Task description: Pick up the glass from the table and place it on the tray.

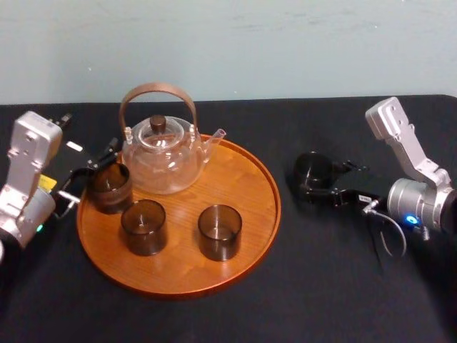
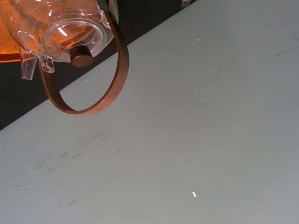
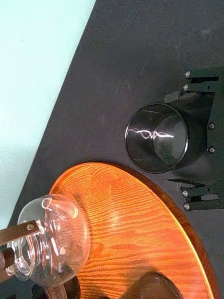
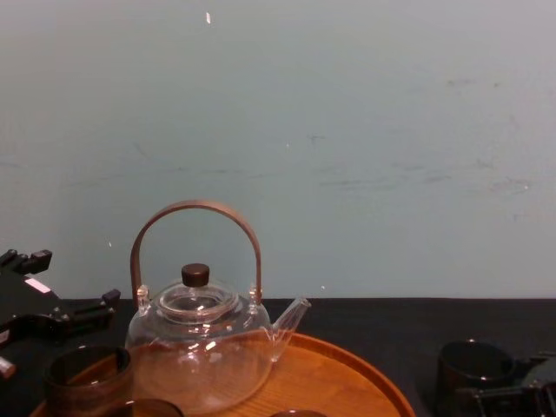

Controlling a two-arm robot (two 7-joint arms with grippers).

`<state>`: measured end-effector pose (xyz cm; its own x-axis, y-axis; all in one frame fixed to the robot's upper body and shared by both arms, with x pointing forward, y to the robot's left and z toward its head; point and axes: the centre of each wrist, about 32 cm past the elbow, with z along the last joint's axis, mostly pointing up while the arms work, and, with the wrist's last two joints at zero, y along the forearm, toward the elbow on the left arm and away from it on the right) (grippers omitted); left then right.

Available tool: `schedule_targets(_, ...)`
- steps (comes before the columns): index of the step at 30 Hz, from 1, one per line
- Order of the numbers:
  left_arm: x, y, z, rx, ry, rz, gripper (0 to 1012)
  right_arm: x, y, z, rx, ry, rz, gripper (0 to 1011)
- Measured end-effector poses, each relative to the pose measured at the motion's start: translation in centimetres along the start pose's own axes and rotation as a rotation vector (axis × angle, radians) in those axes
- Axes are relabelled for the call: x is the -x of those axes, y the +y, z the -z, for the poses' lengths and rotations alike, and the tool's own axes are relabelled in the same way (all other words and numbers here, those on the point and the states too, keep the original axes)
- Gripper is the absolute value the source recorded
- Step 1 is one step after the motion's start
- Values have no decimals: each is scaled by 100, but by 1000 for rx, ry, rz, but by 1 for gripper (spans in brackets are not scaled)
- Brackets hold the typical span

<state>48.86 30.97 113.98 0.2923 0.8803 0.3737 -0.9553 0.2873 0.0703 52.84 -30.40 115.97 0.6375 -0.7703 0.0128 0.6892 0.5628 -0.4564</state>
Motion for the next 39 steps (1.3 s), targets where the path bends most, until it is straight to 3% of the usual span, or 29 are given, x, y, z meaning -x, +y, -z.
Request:
schedule_targets(19,0,0,0,0,0,0,1001,-8,179,-73,6,-6,29,1002)
schedule_targets(30,0,0,0,0,0,0,1001,-10,174,-71,7,-6,29,1002)
schedule_targets(36,0,0,0,0,0,0,1001,-11,171,-69,6,-5,28,904)
schedule_targets(39,0,0,0,0,0,0,1001,-12,169,-69,5,-4,28,903)
